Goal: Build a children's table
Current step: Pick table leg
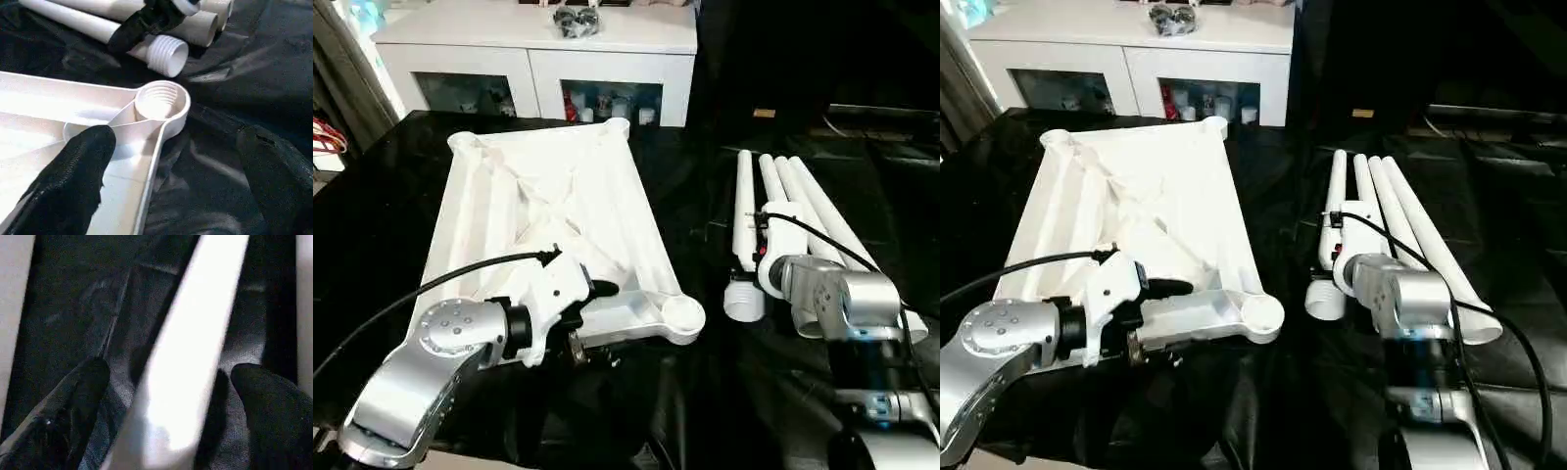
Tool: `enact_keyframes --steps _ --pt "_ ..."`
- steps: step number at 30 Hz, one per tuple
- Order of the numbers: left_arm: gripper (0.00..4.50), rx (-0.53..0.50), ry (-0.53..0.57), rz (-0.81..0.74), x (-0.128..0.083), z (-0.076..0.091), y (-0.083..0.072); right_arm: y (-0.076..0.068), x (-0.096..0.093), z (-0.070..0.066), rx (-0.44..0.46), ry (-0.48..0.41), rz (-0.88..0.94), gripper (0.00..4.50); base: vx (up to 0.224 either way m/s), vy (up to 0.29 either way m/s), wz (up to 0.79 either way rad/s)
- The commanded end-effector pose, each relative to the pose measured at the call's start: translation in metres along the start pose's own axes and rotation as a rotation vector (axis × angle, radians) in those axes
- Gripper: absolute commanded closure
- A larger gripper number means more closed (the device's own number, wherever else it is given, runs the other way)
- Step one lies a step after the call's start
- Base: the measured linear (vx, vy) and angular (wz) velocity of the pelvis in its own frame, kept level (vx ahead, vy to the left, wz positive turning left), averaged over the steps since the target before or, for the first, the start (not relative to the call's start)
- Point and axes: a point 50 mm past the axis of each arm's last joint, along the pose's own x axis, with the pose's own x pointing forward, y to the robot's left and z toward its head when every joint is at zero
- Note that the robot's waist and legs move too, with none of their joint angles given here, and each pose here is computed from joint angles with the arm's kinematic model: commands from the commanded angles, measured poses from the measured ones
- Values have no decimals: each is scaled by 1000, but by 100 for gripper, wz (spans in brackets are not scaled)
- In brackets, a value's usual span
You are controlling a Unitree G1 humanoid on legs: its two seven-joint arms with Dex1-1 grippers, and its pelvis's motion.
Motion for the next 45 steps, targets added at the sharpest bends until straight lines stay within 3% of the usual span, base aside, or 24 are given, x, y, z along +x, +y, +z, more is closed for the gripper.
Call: enact_keyframes --steps 1,9,19,21,25,32,37,39,41,43,44,45 --pt "0 19 3 -10 -1 2 -2 -5 1 -3 29 65 -16 35 0 0 0" --pt "0 11 9 -24 -2 1 -4 -14 6 -9 115 111 -20 109 0 0 0" --pt "0 27 2 -21 -2 5 -3 -18 8 -6 156 106 -25 181 0 0 0" --pt "0 24 3 -21 -3 4 -3 -19 8 -5 163 99 -26 212 0 0 0" --pt "0 15 -5 -17 -3 5 -2 -20 7 -4 173 90 -27 226 0 0 0" --pt "0 -65 -85 58 2 9 12 -23 2 -3 226 50 -11 259 0 0 0" --pt "0 -196 -205 64 15 16 22 -18 -8 6 236 -70 96 259 0 0 0" --pt "0 -254 -253 88 24 21 29 -13 -12 14 218 -167 179 260 0 0 0" --pt "0 -398 -310 131 38 28 41 0 -24 25 181 -315 341 260 0 0 0" --pt "0 -443 -320 137 41 29 44 3 -27 27 179 -346 384 260 0 0 0" --pt "0 -588 -428 150 51 41 54 16 -42 32 143 -446 554 260 0 0 0" --pt "0 -616 -448 148 52 43 55 17 -44 33 138 -459 582 260 0 0 0"
